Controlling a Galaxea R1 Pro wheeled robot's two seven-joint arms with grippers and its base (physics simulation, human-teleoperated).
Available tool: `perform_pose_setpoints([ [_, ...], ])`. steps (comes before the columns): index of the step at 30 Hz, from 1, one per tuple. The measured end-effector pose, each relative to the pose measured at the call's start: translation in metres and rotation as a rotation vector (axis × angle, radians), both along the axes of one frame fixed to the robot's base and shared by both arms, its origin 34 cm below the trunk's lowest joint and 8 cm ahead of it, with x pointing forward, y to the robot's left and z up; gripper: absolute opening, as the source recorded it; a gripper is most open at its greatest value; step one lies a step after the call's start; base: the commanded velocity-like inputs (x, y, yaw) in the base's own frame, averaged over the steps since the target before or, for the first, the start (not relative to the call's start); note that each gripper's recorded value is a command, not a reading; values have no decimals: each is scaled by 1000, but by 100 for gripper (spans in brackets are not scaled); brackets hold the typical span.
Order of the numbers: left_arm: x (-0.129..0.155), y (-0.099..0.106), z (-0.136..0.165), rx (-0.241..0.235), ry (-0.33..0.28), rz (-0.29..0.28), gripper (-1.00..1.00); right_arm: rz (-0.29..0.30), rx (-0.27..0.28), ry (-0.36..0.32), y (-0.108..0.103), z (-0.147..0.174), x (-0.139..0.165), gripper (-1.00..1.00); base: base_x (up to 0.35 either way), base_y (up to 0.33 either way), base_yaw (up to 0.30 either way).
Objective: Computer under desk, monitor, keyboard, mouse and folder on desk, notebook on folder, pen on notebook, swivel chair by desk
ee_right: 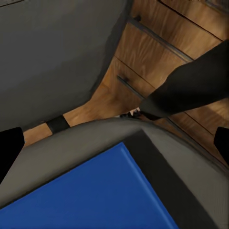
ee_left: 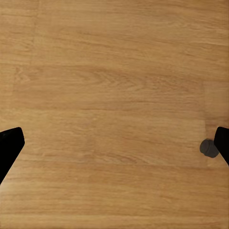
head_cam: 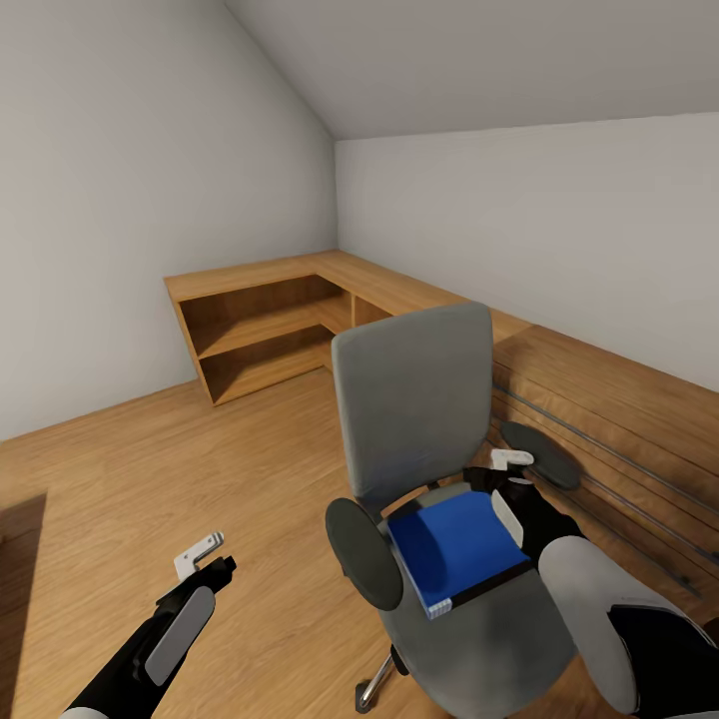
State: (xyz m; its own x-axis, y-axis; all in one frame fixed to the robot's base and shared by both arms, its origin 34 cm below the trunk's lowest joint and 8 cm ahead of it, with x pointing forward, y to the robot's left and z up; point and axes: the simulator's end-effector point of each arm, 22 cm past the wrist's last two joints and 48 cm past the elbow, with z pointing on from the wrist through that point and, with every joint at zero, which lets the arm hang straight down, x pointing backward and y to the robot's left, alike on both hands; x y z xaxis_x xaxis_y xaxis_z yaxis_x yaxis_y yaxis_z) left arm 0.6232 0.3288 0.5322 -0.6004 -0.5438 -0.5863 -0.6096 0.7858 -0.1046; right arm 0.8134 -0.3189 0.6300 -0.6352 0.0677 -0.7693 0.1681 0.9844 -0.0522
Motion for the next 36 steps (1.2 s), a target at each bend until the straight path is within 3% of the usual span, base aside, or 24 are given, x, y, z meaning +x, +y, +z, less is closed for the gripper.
perform_pose_setpoints([
  [16,-5,0,-31,0,0,4,100,-2,-3,-3,-2,-31,-4,100,0,0,0],
  [36,-6,-3,-44,-4,0,1,100,-3,-5,-2,-3,-43,-6,100,0,0,0],
])
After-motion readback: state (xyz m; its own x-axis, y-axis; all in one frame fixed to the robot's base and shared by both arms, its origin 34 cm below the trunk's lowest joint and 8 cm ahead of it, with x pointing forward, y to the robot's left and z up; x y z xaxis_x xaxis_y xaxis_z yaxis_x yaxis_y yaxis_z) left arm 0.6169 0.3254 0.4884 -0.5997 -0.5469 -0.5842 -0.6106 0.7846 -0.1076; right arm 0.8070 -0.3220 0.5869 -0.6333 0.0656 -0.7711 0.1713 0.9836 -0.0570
